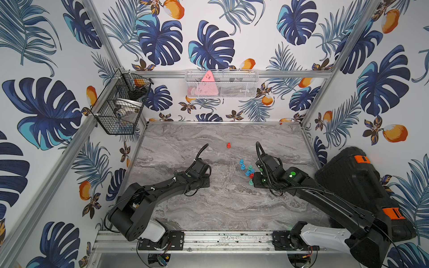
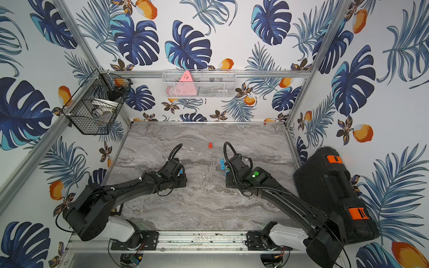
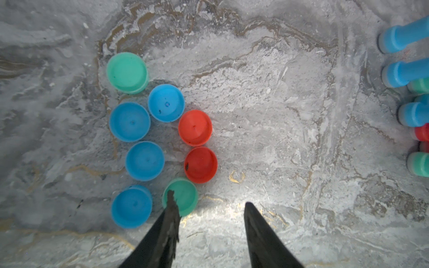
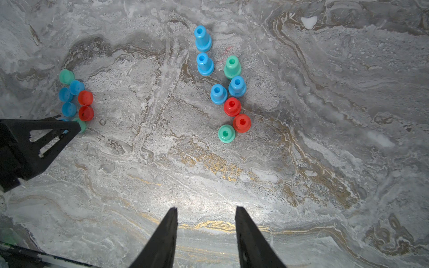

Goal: Close the stamp cap
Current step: Move the cover to the center of the board.

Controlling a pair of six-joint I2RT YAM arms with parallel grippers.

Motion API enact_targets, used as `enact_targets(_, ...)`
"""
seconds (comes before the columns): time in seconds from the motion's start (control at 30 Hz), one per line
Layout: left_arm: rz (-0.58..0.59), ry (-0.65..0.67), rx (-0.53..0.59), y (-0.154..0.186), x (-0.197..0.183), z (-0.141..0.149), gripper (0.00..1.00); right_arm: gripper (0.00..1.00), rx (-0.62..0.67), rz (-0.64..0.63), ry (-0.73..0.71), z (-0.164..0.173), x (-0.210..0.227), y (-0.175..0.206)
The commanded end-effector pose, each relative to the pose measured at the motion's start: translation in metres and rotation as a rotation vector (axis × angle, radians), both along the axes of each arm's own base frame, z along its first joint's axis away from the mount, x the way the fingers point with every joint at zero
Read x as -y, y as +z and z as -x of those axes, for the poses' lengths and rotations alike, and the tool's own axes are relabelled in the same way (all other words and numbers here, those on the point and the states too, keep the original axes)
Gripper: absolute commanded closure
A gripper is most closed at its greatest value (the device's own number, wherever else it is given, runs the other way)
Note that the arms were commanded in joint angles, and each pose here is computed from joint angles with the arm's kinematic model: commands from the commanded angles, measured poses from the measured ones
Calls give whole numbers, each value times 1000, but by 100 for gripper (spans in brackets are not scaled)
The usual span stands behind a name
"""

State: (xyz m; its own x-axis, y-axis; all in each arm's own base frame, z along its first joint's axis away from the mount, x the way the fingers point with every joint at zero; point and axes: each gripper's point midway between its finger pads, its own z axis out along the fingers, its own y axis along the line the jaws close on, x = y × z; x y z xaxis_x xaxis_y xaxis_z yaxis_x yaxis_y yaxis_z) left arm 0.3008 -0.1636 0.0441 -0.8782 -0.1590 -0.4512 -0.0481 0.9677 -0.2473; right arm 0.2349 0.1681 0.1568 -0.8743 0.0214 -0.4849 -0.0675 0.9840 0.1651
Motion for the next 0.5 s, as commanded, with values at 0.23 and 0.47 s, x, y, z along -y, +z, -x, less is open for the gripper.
enact_targets(0.23, 17, 5, -6, -7, 4, -4, 50, 56, -2, 0, -3, 0, 0, -1)
enact_targets(0.47, 8, 9, -21, -16, 2, -2, 50, 57, 1, 1, -1, 0, 0, -1)
